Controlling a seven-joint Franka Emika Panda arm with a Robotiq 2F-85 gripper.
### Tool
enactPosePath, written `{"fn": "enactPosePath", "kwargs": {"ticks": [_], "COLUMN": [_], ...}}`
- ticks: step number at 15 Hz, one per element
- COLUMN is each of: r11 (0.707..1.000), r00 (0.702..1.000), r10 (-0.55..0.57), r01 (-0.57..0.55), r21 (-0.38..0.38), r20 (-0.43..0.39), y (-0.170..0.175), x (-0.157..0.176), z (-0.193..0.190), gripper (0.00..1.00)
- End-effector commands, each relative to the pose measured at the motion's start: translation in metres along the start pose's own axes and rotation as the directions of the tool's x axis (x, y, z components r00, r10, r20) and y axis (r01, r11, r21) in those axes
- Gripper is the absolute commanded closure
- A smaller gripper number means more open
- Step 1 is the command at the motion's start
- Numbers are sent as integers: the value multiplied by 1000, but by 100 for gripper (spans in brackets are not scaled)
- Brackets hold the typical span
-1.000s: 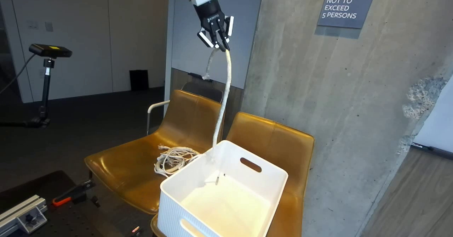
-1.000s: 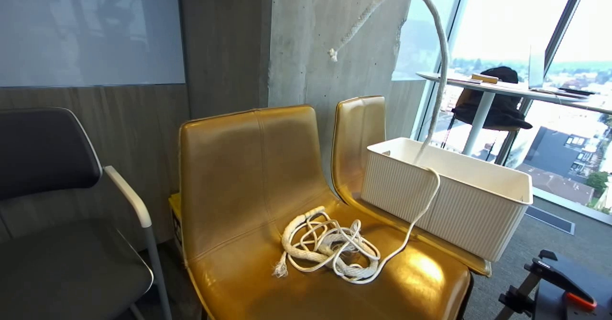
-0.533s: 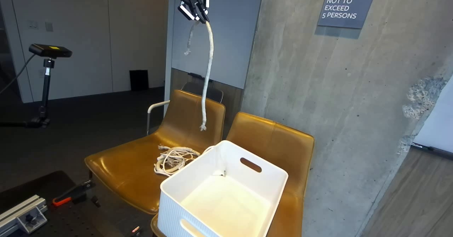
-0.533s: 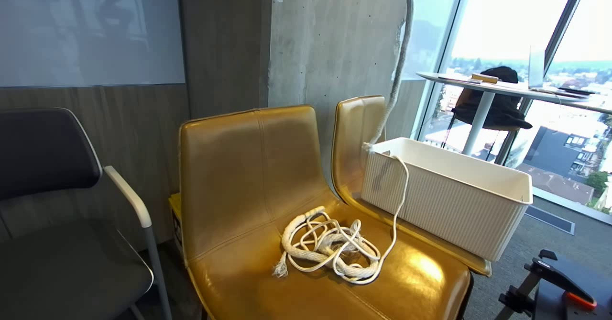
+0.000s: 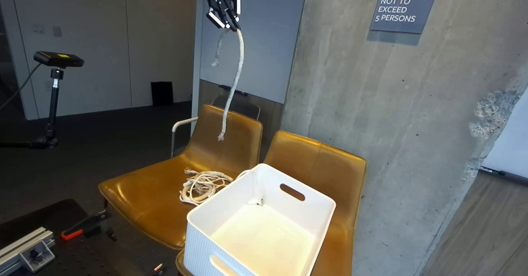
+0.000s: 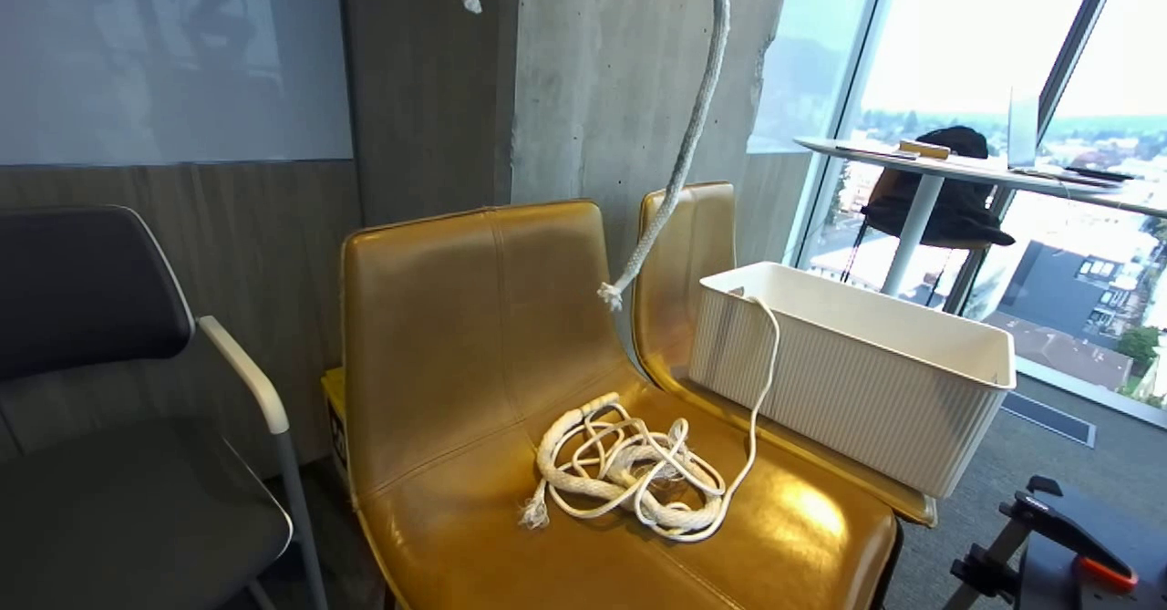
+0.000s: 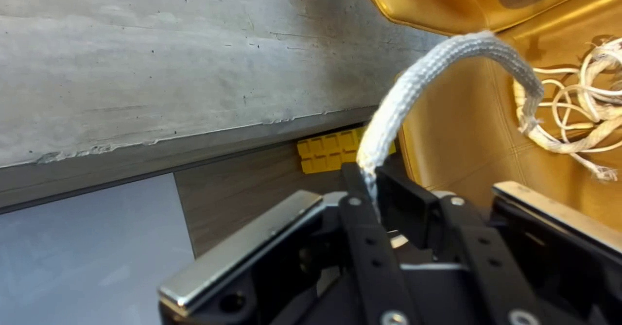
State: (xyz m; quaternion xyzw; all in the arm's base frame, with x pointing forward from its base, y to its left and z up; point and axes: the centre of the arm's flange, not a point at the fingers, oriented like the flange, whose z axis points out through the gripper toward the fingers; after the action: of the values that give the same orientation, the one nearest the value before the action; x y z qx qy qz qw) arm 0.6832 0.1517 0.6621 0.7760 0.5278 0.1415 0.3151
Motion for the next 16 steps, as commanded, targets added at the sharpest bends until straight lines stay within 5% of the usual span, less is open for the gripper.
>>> {"fn": "enactPosePath", "kwargs": {"ticks": [1,8,16], "r11": [997,956,842], "r00": [1000,993,998], "r10": [-13,-13,57], "r01": [12,-22,-50], "r21": [74,294,537], "r20": [25,115,3], "y": [-14,-79,-177], "x": [-3,-38,-17], "z": [39,137,137], "gripper": [96,96,96]}}
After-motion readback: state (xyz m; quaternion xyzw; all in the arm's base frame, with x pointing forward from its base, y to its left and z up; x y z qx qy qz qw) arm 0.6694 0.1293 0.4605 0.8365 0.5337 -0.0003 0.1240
